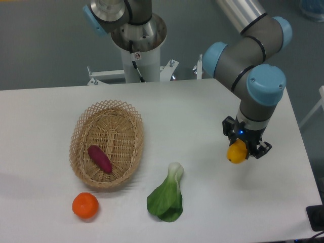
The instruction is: Pick up the mango from the basket
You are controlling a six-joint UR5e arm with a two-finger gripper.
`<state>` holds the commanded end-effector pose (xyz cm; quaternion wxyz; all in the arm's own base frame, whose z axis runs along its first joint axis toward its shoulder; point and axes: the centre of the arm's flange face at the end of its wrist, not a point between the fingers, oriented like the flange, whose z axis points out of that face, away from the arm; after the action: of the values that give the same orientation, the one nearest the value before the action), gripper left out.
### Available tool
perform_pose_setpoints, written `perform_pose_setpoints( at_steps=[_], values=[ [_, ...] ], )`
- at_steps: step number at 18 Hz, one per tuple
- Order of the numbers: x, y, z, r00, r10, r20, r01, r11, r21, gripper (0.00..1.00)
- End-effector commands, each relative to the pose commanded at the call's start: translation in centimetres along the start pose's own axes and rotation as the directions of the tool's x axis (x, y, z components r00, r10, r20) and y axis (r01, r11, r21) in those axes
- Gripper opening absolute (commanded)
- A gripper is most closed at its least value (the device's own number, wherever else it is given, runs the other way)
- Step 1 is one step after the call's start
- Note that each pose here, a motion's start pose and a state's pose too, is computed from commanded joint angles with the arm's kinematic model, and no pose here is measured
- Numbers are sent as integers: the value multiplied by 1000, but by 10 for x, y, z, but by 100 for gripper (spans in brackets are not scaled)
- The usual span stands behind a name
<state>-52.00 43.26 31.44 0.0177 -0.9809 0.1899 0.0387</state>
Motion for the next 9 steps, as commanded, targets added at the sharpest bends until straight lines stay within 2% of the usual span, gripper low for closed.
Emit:
perform_pose_setpoints(
  at_steps=[9],
  values=[
    [2, -2, 4, 1000, -6, -6, 6, 1000, -2, 46]
  ],
)
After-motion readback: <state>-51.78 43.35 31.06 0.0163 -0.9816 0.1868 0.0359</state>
